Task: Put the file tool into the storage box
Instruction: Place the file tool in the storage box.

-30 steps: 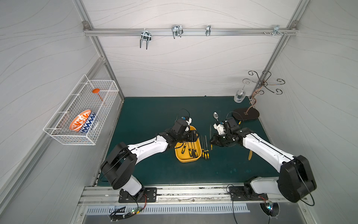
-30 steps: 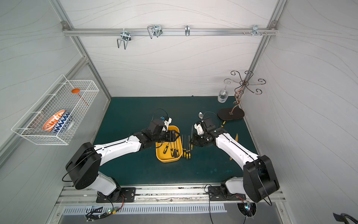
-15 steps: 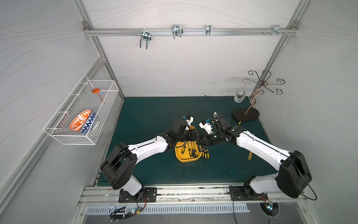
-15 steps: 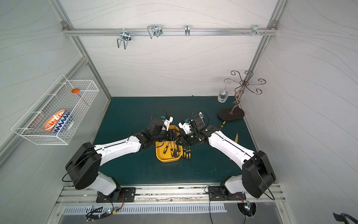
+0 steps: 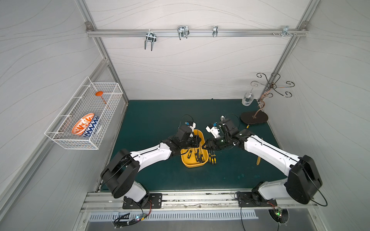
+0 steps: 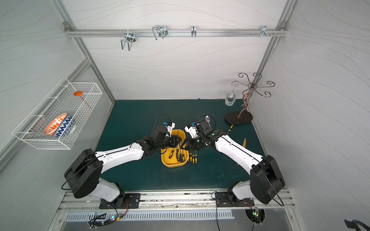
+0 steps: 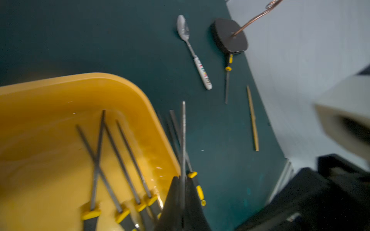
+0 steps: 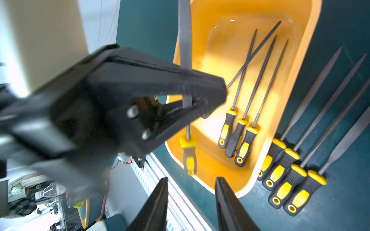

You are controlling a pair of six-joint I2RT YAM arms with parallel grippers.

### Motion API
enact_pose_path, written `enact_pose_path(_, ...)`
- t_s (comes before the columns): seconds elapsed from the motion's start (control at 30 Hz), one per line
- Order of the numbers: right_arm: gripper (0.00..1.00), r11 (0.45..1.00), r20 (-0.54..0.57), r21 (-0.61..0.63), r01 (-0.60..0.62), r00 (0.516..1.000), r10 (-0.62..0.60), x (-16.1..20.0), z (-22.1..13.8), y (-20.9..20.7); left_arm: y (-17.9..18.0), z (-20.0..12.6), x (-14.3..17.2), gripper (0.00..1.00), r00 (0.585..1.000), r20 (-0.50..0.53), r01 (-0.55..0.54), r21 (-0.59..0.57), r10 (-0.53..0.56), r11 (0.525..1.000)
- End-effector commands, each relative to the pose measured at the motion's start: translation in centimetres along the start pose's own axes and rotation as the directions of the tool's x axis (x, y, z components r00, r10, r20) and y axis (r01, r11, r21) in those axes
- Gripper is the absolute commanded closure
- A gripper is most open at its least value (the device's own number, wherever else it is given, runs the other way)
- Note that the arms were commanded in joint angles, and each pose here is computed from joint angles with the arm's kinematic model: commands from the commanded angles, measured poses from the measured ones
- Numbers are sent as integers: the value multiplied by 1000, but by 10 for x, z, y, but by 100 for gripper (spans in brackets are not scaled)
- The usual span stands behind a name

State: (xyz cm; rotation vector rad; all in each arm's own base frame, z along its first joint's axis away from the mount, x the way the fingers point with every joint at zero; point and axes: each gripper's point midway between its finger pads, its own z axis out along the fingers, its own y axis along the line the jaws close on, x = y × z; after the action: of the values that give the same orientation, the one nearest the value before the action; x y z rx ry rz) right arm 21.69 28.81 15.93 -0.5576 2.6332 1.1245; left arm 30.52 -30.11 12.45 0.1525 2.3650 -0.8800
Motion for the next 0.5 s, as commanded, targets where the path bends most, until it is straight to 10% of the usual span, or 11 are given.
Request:
enact_pose_path(0.0,57,998,14,65,-7,1000,6,3,-6,-11,28,5,-4,100,998,22,-60,-146,64,988)
enact_pose_path(0.47,54,825,-101,560,-73,983,155,55,-12,-120,45,29,15,77,997,-66,-54,-194,42,979)
